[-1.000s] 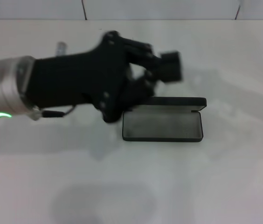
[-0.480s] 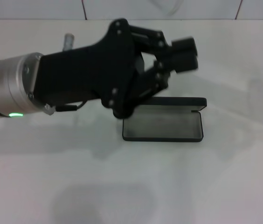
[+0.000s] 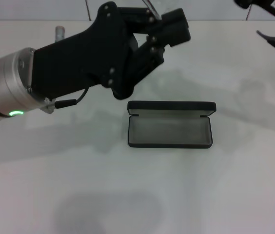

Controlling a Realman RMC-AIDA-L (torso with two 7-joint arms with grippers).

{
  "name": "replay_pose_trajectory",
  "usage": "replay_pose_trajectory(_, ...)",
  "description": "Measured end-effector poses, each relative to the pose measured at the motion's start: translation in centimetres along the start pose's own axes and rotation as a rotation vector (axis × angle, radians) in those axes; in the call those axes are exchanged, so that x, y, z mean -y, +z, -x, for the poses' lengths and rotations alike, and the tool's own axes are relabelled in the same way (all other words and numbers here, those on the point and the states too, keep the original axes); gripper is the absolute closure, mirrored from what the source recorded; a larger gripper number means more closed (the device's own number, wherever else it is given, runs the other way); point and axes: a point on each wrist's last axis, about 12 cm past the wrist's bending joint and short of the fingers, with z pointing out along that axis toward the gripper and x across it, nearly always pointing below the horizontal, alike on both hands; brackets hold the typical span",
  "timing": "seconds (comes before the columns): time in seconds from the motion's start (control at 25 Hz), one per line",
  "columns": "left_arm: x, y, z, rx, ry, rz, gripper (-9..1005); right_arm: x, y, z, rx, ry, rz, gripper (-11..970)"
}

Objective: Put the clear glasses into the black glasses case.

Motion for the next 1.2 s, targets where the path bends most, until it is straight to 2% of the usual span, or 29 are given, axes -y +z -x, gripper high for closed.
replay_pose_trajectory(0.52, -1.0, -2.5, -0.6, 0.034, -0.026, 0.184, 909, -0.1, 1.5, -1.1, -0.097, -0.005, 0.048, 912)
replay_pose_trajectory(1.2, -1.5, -2.0, -1.5, -0.002, -0.069, 0.182, 908, -0.3, 2.6, -1.8, -0.152, -0.006, 0.088, 913)
